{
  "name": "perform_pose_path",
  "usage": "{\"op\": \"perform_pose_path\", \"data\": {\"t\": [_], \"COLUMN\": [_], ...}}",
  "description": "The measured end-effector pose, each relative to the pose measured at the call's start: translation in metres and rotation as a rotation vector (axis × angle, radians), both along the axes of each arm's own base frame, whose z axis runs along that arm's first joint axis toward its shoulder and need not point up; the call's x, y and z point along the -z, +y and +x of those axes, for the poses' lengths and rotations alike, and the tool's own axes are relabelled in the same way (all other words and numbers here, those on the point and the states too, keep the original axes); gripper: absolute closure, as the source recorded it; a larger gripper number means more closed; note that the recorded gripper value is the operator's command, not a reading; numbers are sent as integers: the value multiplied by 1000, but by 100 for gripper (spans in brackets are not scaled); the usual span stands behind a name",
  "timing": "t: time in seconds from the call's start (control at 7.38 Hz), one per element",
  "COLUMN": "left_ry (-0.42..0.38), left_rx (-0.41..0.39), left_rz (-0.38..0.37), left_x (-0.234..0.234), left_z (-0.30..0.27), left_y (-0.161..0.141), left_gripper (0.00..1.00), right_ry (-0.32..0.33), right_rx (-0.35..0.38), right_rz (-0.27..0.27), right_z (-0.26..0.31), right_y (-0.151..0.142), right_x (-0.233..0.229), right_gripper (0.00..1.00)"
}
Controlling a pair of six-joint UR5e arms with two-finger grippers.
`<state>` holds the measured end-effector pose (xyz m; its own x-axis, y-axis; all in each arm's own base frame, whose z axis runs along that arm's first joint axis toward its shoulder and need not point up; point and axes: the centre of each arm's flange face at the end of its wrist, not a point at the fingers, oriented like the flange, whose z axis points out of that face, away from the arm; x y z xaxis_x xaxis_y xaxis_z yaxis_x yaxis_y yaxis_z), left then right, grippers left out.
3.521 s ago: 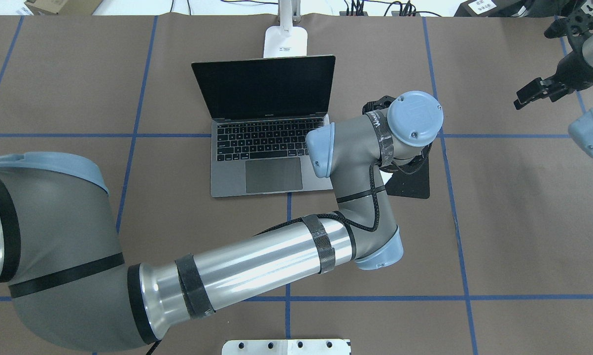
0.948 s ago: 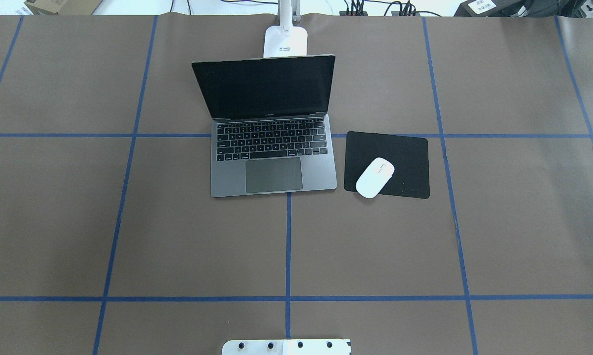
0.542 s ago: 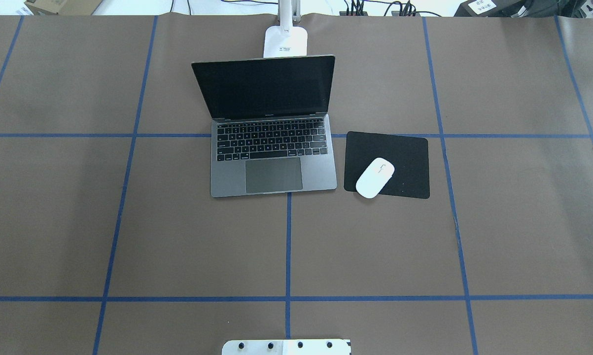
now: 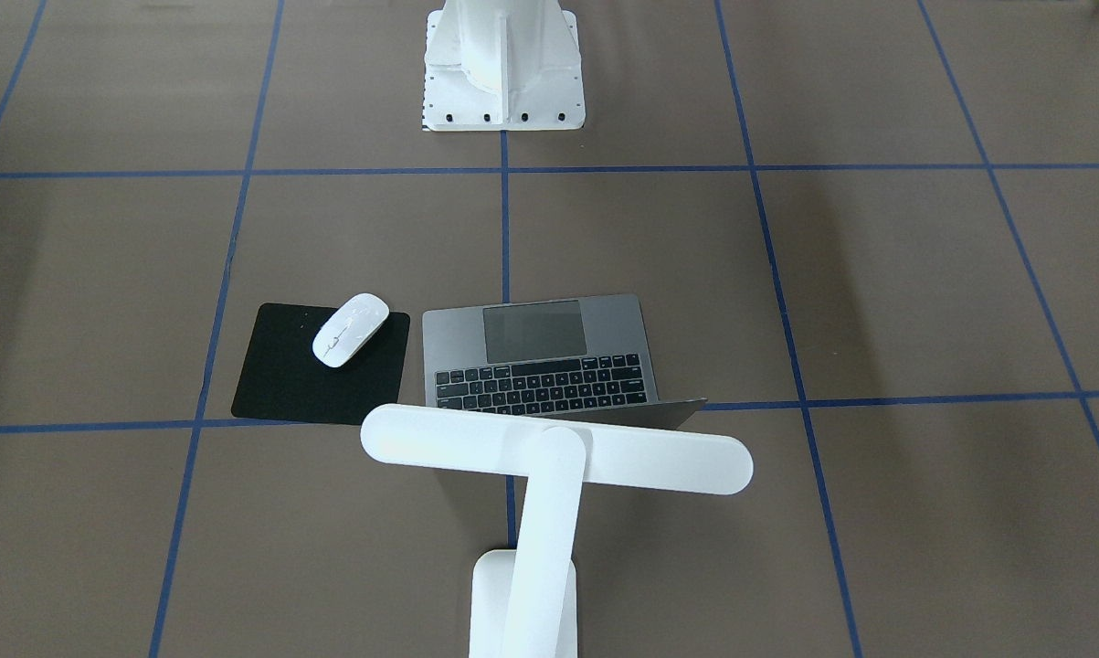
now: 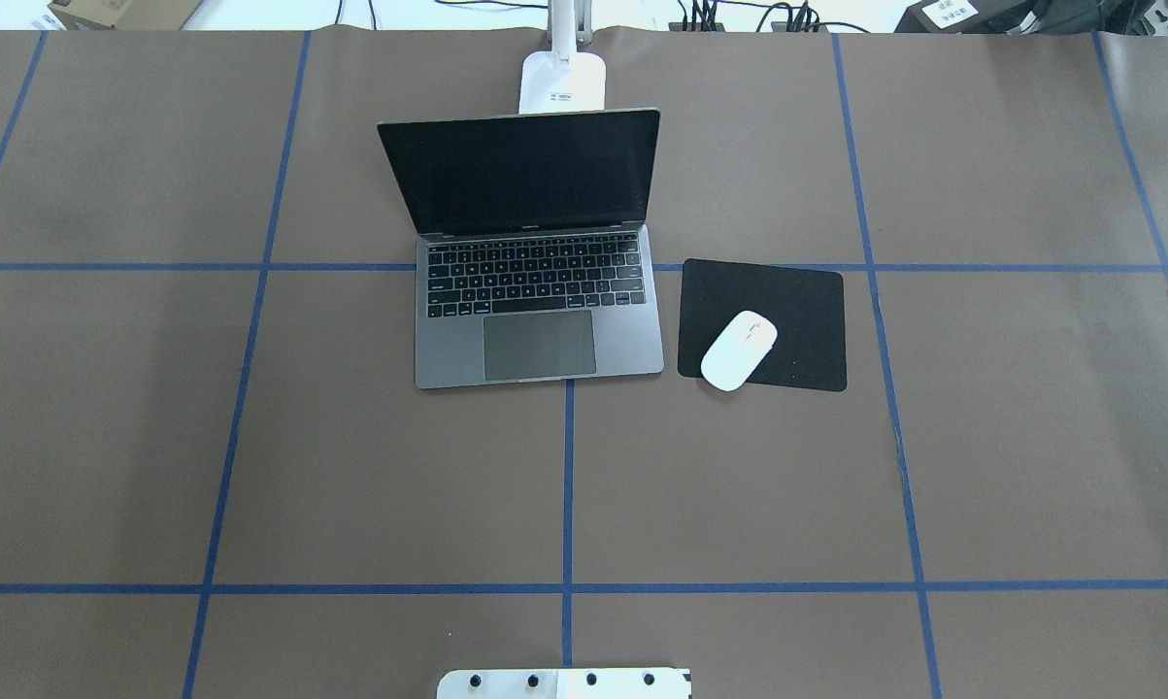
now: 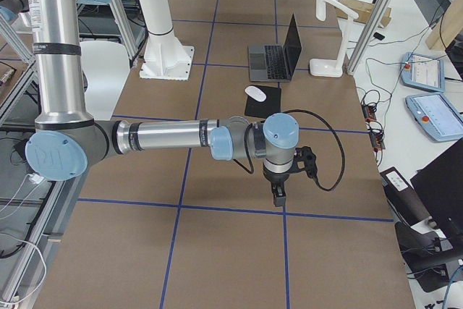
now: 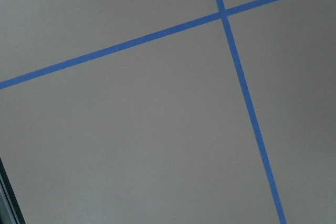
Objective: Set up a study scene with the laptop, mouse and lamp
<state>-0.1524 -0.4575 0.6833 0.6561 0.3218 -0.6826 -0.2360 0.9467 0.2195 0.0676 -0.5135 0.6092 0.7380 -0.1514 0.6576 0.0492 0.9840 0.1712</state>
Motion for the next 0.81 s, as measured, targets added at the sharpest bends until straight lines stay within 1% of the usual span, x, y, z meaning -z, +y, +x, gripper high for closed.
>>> {"op": "perform_pose_path", "data": {"t": [0.27,0.41,0.81], "left_ry": [-10,-13,-15], "left_rx": [0,0,2], "left_rz": [58,74,82], "left_x": [0,-2,-5], "left_z": [0,0,1], "left_y": [3,6,9], "left_gripper": [0,0,0], "right_ry": [3,3,3], "right_rx": [7,8,8], "right_rz": [7,7,5], "right_z": [0,0,0], "right_y": [0,0,0], "right_x": [0,-1,-2], "right_gripper": [0,0,0]}}
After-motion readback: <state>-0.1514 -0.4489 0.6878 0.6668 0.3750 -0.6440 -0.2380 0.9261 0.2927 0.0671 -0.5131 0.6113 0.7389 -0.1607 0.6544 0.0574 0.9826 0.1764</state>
